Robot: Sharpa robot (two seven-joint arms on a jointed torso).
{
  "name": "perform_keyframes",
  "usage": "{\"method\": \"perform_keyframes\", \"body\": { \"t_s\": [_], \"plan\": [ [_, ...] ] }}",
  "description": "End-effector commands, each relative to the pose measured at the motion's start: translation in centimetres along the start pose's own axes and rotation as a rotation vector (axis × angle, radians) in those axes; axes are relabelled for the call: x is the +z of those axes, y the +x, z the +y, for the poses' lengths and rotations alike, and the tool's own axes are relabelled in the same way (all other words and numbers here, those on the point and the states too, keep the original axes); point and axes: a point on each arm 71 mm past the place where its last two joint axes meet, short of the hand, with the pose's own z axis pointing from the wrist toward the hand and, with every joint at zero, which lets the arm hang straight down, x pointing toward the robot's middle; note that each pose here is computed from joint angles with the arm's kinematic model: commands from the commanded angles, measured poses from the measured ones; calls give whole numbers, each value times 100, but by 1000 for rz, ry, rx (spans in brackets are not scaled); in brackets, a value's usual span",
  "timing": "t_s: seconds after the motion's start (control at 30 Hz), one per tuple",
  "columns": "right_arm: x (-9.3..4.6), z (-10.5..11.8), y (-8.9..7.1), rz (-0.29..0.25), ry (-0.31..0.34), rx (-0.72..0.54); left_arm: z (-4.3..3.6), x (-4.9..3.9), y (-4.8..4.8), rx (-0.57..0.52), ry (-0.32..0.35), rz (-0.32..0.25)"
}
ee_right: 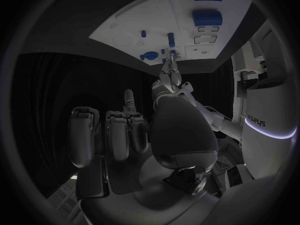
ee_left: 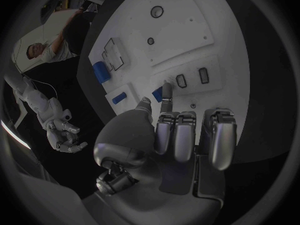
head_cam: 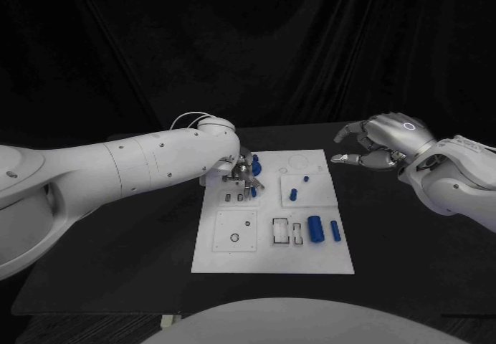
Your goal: Assemble the parts on the task board
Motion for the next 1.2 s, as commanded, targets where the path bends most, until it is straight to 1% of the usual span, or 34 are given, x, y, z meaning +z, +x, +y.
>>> {"method": "perform_keyframes", "body": {
  "t_s": [0.03,0.17,0.53,1.2],
  "plan": [
    [-8,-14,6,4,19,-1,-16,9,16,7,14,17],
    [-13,-16,5,5,22,-1,-9,15,17,8,14,21],
    [-20,-19,3,8,25,0,-29,29,27,10,22,27],
    [-17,-26,10,15,31,-1,20,28,23,0,27,21]
  ]
}}
